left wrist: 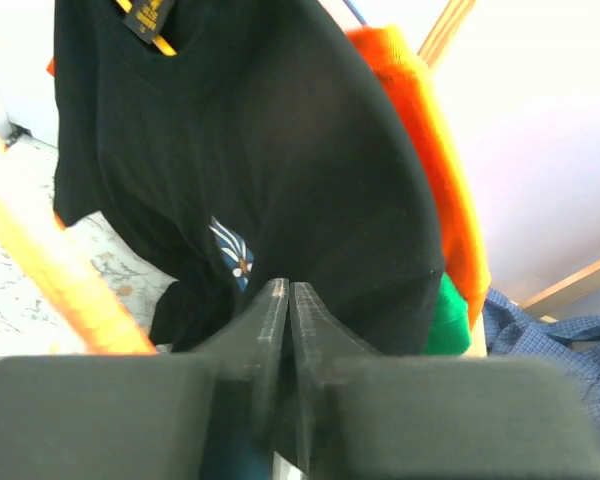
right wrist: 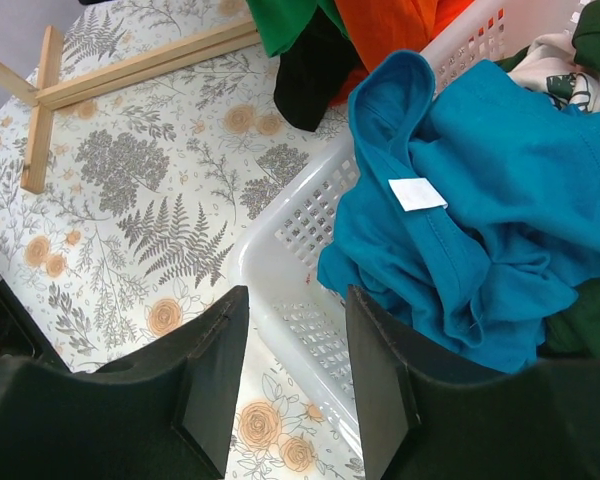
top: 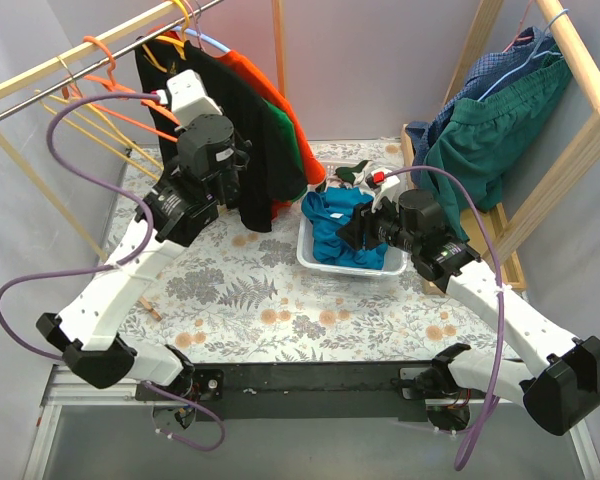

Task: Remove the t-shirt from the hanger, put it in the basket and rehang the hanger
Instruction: Pick up the hanger from the clothesline.

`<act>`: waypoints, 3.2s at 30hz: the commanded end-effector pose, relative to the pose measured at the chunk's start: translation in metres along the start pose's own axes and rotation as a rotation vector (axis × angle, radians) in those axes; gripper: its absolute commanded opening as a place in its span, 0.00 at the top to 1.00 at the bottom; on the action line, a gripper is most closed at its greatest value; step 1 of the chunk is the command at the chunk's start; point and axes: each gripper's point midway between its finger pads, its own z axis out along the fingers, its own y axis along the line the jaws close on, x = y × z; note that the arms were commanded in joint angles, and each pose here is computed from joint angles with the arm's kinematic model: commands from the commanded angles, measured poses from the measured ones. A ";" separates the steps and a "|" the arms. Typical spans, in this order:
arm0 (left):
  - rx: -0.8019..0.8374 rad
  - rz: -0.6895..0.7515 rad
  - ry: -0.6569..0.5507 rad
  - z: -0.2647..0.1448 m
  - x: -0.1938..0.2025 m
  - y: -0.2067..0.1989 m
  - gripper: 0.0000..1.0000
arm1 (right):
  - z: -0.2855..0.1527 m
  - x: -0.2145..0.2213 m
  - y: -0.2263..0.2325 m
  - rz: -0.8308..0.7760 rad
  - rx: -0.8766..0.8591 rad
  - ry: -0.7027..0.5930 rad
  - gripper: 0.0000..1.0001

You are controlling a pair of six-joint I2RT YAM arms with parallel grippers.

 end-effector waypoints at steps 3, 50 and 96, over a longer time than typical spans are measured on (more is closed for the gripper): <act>0.067 -0.051 -0.025 -0.013 -0.032 -0.007 0.52 | 0.001 -0.010 0.001 0.011 0.003 -0.035 0.49; -0.091 0.050 -0.070 0.006 -0.027 0.005 0.57 | 0.006 0.006 -0.003 0.043 0.012 0.008 0.51; -0.053 0.079 -0.023 0.032 -0.002 -0.020 0.64 | 0.003 0.010 -0.009 0.023 0.049 0.026 0.51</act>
